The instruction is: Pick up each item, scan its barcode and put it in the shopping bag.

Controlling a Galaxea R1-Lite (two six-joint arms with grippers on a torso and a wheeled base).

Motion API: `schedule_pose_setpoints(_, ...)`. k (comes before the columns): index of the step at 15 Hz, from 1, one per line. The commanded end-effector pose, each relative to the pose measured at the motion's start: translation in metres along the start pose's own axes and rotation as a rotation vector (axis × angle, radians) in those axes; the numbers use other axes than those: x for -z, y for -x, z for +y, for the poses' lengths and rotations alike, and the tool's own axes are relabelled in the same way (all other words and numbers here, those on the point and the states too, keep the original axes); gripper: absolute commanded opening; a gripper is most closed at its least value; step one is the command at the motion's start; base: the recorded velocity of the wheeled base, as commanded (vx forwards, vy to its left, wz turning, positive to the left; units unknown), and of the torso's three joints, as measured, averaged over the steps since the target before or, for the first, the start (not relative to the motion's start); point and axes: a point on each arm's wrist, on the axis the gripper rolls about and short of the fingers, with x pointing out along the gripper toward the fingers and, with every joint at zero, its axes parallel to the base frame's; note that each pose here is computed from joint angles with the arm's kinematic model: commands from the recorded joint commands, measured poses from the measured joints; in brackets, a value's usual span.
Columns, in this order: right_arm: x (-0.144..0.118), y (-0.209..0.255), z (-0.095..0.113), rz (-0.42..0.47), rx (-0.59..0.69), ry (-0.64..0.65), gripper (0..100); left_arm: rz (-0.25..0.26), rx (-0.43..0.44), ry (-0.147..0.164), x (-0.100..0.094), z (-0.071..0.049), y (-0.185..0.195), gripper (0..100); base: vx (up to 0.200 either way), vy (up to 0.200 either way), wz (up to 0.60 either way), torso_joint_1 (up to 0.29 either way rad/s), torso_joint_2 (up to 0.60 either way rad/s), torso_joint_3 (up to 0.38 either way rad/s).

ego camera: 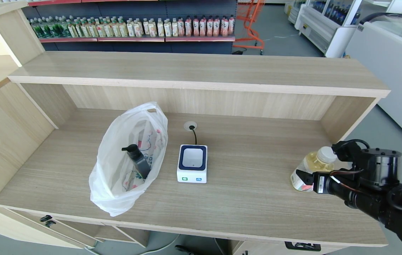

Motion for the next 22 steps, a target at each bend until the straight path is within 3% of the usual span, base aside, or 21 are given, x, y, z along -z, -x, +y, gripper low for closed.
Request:
schedule_pose_setpoints(1,0.004,-0.010,0.002,0.002,-0.005,0.001,100,0.001,0.000,0.000,0.000,0.000,0.000,100,0.000,0.000,0.00,0.000,0.00,0.000)
schedule_pose_setpoints(17,-0.006,-0.039,0.012,-0.115,-0.123,0.060,100,0.001,0.000,0.000,0.000,0.000,0.000,100,0.000,0.000,0.00,0.000,0.00,0.000)
schedule_pose_setpoints(18,-0.009,-0.039,0.013,-0.147,-0.165,0.066,0,0.000,0.000,0.000,0.000,0.000,0.000,100,0.000,0.000,0.00,0.000,0.00,0.000)
schedule_pose_setpoints(22,-0.010,-0.039,0.013,-0.162,-0.160,0.142,0,0.000,0.000,0.000,0.000,0.000,0.000,100,0.000,0.000,0.00,0.000,0.00,0.000)
